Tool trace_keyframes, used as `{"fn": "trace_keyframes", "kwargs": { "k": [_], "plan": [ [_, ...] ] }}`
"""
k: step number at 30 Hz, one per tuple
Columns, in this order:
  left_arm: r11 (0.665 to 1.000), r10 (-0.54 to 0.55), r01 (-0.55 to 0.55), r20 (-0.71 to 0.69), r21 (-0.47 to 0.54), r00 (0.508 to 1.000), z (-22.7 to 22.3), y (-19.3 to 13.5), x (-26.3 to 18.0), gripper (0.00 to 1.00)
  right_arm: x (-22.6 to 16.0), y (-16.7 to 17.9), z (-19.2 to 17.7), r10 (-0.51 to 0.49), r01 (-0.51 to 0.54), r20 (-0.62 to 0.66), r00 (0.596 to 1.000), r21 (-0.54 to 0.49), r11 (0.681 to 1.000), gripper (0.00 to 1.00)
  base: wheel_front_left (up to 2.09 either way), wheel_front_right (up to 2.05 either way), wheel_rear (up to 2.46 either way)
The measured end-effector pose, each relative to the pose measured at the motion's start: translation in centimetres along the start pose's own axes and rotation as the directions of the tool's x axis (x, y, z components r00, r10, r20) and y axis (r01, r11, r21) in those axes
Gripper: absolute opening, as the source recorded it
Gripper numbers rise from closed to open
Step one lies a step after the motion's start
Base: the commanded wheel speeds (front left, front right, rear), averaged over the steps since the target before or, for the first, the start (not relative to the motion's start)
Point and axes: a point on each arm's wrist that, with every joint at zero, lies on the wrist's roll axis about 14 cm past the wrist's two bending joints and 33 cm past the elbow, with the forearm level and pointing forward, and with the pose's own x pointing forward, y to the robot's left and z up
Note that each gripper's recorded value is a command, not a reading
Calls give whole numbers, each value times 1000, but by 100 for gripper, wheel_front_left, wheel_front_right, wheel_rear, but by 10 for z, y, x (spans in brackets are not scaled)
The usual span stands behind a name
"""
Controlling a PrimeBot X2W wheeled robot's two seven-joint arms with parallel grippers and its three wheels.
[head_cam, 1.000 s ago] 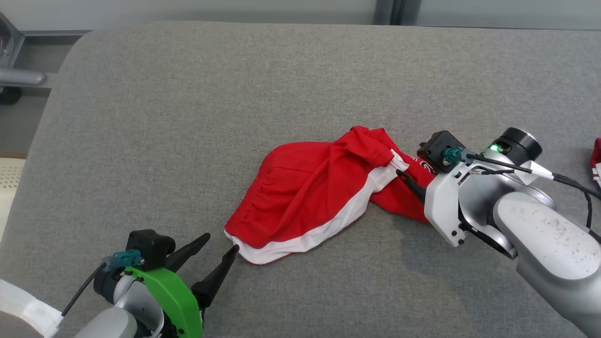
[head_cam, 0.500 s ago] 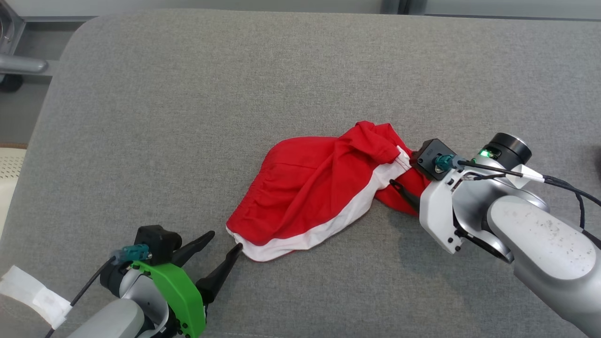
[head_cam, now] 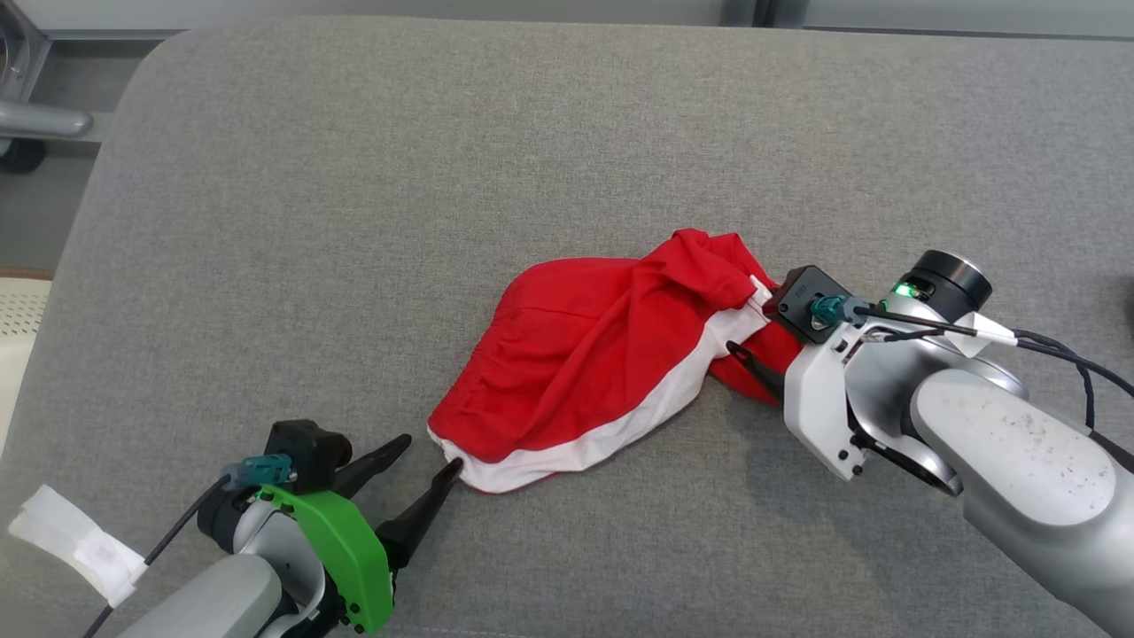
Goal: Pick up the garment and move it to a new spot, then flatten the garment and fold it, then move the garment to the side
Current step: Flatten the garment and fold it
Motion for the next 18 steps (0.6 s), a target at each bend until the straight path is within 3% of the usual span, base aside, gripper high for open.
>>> {"fn": "trace_keyframes", "kwargs": {
  "k": [18],
  "plan": [
    [998, -64, 64, 0, 27, 998, 5, -15, 17, 100, -3, 2, 4, 7, -6, 10, 1000, -9, 1000, 100, 0, 0, 0]
  ]
}}
